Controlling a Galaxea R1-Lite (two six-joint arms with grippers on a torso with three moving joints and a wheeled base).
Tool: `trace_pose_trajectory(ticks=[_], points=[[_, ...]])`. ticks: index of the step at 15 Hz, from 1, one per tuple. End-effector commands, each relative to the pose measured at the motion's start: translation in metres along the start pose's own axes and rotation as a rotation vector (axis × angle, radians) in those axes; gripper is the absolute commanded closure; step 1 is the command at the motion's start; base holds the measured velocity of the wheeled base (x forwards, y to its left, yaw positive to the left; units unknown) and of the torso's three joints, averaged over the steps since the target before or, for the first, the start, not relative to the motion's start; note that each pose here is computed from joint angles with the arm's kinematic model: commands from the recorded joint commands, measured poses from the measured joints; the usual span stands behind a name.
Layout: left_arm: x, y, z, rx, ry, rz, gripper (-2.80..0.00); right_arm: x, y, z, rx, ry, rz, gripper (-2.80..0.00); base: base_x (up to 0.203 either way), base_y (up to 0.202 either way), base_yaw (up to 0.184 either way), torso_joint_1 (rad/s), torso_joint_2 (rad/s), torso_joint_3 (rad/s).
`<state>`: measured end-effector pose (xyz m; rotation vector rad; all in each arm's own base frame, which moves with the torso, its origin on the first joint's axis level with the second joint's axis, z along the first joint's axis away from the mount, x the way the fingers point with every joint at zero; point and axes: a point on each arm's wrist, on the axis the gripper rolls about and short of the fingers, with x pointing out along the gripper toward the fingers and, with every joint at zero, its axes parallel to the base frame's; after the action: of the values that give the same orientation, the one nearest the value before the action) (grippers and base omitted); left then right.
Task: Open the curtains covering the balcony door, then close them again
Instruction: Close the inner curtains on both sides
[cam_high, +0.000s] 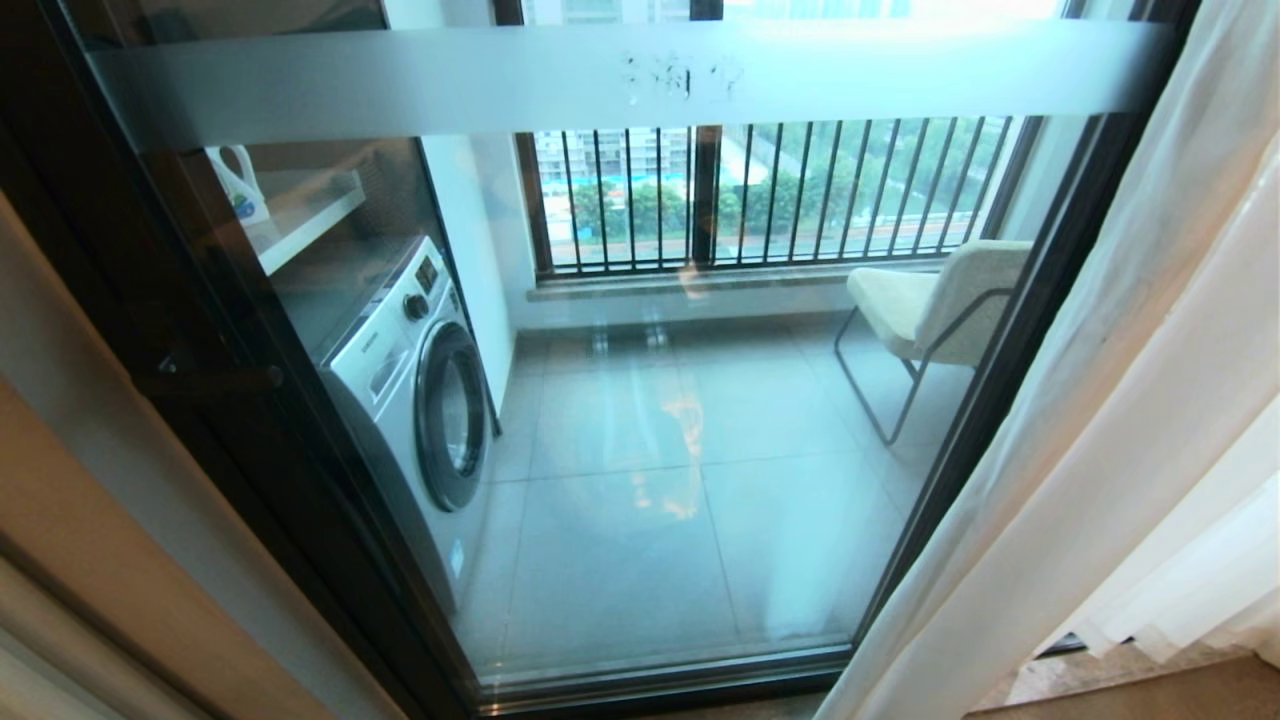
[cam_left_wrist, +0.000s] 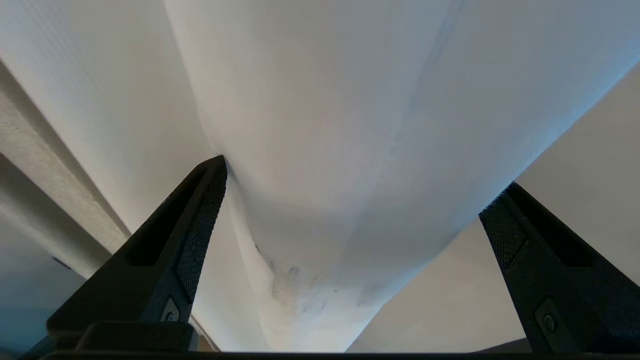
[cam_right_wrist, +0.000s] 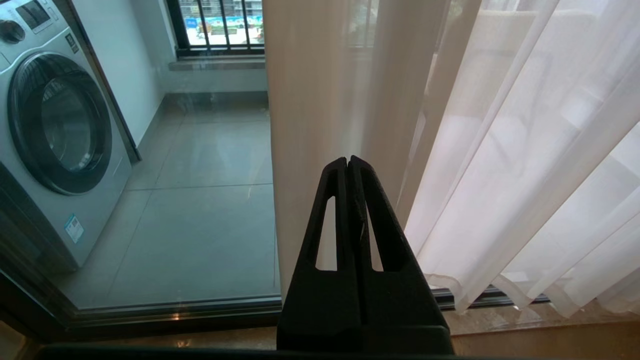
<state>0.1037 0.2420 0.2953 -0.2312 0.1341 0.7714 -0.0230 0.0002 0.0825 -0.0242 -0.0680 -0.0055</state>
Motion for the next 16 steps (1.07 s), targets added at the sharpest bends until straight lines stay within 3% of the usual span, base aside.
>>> trace_pose_trajectory(ticks=[1, 16], points=[[0.005, 0.0, -0.001, -0.003, 0.009, -0.008, -2.8, 0.0, 0.0, 0.0, -0.001, 0.001, 0.002, 0.0, 0.0, 0.0, 0.0, 0.0, 0.0, 0.0], [0.022, 0.001, -0.005, -0.004, 0.034, -0.031, -2.8, 0.0, 0.0, 0.0, -0.001, 0.001, 0.002, 0.0, 0.0, 0.0, 0.0, 0.0, 0.0, 0.0]])
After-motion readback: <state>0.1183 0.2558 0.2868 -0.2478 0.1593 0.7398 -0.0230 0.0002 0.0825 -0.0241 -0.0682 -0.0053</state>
